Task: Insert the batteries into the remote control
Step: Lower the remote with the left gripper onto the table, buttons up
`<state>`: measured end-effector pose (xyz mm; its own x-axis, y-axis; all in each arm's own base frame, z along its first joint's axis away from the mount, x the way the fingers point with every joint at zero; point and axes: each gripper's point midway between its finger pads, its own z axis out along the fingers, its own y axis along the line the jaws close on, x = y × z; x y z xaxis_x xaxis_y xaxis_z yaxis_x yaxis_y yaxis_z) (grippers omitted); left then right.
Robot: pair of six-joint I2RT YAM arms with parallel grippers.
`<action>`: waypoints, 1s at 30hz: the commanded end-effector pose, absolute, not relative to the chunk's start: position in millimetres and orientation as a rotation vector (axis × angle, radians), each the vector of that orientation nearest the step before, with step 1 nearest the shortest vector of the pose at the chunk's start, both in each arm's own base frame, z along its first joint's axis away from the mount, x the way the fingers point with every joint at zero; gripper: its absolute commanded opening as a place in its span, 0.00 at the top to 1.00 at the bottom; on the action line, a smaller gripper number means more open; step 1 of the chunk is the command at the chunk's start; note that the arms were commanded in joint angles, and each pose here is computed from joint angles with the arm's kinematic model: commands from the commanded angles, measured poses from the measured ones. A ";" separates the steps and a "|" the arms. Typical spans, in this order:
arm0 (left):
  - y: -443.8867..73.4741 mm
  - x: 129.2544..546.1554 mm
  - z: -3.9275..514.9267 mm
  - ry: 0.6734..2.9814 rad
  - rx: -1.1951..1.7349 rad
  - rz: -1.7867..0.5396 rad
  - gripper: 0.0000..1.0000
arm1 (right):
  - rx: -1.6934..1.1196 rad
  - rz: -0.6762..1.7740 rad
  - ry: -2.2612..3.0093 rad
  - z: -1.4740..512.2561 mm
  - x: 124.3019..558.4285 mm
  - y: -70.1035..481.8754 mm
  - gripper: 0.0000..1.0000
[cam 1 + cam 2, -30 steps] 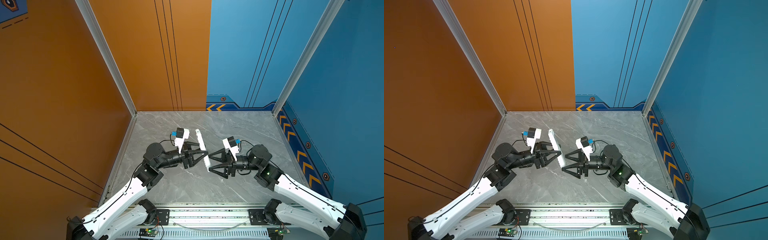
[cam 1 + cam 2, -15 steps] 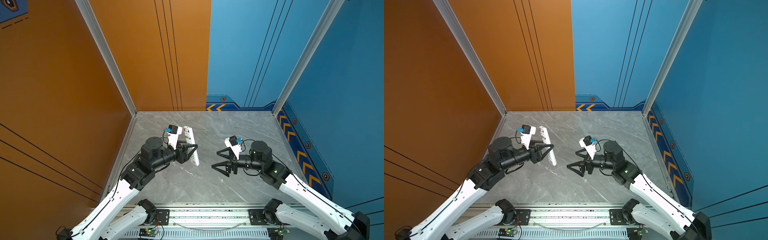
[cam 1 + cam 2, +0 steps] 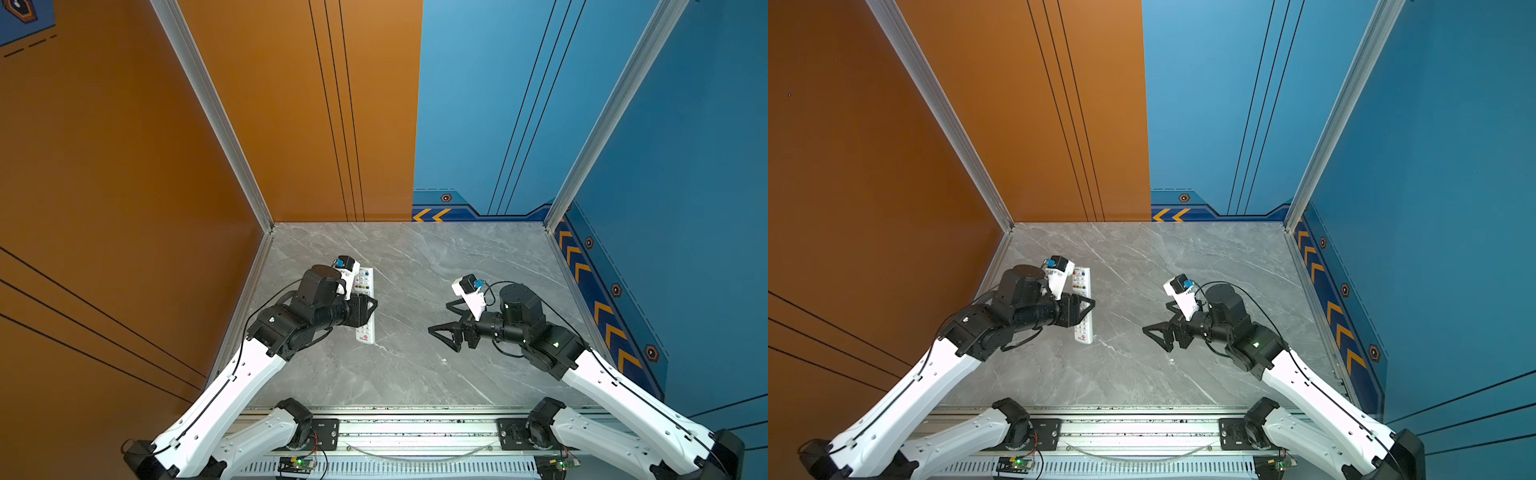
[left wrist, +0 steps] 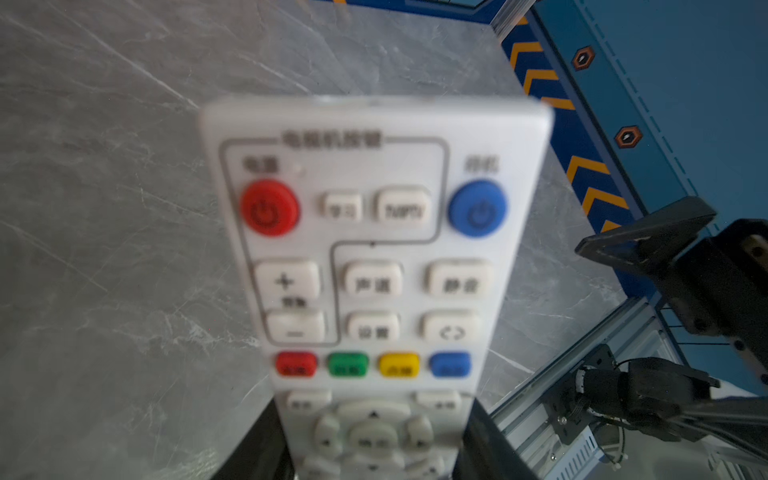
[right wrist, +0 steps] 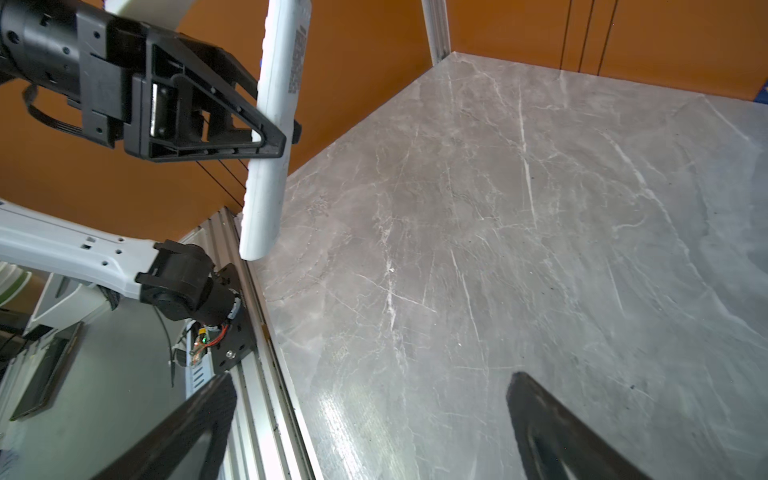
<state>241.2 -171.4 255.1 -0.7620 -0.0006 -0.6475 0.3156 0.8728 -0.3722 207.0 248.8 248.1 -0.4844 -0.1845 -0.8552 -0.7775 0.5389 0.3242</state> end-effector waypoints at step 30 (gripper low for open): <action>-158.9 262.0 137.1 2.817 0.099 -0.318 0.86 | -0.693 0.623 2.207 170.6 231.1 215.4 0.00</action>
<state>259.7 -155.7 142.5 -0.9477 0.0441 -0.3162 0.1128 0.9727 -0.2026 232.7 224.5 178.2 -0.5808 -0.2811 -0.7640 -0.6566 0.7165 0.2356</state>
